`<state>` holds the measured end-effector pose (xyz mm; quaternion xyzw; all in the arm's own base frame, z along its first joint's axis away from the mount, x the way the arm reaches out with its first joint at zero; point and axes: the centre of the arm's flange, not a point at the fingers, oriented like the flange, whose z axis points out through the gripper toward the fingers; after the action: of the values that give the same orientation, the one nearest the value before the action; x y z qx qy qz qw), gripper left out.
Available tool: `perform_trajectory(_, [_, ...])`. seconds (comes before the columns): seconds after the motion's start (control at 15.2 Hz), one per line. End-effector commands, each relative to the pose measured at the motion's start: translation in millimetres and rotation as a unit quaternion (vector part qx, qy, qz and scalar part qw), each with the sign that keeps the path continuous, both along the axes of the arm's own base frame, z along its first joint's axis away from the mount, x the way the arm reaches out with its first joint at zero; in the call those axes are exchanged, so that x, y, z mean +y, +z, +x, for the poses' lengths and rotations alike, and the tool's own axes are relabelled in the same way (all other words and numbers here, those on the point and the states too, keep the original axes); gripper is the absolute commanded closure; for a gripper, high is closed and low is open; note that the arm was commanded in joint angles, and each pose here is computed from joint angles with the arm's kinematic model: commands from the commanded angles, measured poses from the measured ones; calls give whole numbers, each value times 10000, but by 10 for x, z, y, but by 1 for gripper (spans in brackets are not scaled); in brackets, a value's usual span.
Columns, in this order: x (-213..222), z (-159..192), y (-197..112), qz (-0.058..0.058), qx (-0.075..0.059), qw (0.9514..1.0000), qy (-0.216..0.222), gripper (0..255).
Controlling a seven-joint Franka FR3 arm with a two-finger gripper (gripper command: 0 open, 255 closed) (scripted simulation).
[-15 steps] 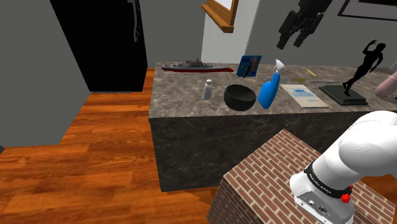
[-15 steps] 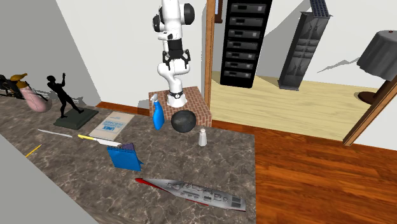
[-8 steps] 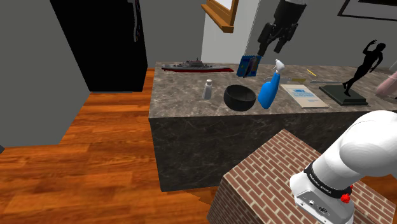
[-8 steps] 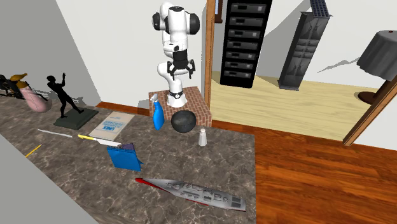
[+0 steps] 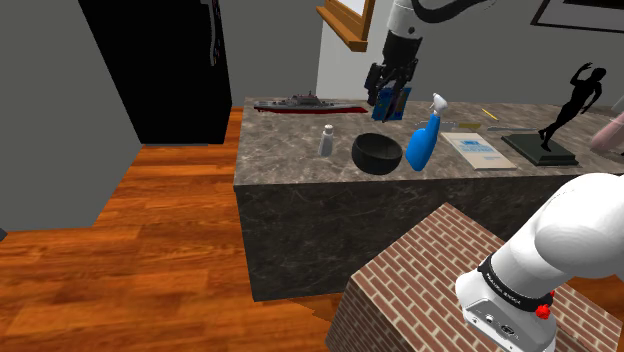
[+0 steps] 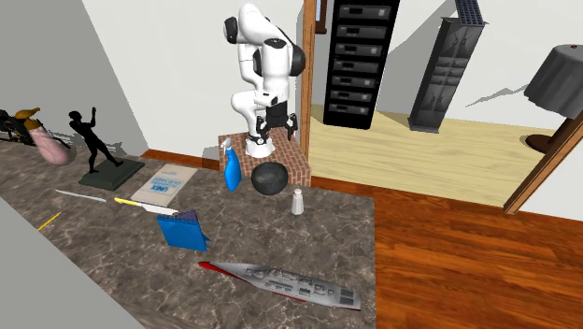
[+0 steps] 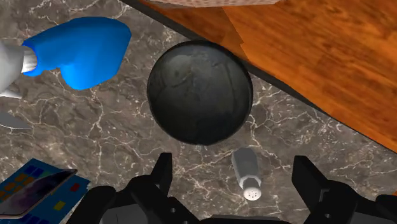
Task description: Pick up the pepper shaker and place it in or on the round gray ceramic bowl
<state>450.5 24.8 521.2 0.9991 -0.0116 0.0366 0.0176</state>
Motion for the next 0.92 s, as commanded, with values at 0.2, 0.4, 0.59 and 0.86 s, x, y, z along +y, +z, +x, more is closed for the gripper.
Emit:
perform_trajectory(0.2, [179, 516, -396, -108, 82, 9997, 198, 0])
perform_trajectory(0.4, [289, 813, -657, -173, 134, 9993, 315, 0])
perform_trajectory(0.59, [403, 1105, -923, -238, 185, 9986, 431, 0])
perform_trajectory(0.86, [560, 1485, -1284, -324, 254, 9974, 587, 0])
